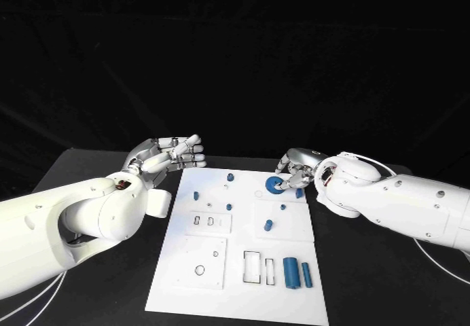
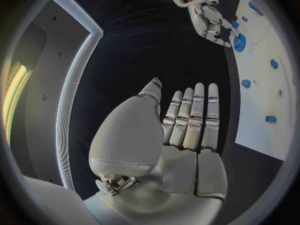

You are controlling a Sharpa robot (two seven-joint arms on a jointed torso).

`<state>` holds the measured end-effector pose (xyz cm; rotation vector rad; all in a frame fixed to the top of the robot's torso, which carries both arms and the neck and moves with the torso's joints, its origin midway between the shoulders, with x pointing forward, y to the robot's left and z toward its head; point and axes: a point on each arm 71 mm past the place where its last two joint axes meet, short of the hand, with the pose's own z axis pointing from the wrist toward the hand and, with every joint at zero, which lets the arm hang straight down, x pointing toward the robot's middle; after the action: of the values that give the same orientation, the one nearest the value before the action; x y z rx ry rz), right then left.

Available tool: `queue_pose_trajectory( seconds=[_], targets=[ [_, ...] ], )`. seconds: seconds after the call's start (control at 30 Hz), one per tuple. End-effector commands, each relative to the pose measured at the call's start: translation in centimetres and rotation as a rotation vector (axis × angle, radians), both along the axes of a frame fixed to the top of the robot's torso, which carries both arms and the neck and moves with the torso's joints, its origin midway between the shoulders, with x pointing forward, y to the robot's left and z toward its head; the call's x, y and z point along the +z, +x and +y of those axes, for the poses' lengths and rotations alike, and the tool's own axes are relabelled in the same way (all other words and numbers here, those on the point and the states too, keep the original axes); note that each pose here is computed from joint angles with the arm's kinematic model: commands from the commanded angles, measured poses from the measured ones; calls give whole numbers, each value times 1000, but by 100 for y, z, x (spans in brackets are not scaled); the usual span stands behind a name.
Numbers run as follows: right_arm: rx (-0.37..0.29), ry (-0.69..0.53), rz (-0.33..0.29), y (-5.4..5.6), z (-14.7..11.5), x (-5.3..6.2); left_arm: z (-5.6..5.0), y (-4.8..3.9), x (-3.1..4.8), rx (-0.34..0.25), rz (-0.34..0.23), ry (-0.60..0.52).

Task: Assemble the parts on the task board

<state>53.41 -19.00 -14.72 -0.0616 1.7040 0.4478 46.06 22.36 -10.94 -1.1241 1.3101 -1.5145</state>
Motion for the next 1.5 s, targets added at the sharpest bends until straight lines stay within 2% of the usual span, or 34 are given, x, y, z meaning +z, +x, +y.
queue_pose_trajectory(
  seconds=[0.03, 1.5],
  targets=[
    [12, -6, 8, -7, 19, -37, -23, -2, 16, -18, -7, -5],
    [34, -94, 34, 34, 53, -146, 18, -4, 13, -9, -2, -1]
  ],
)
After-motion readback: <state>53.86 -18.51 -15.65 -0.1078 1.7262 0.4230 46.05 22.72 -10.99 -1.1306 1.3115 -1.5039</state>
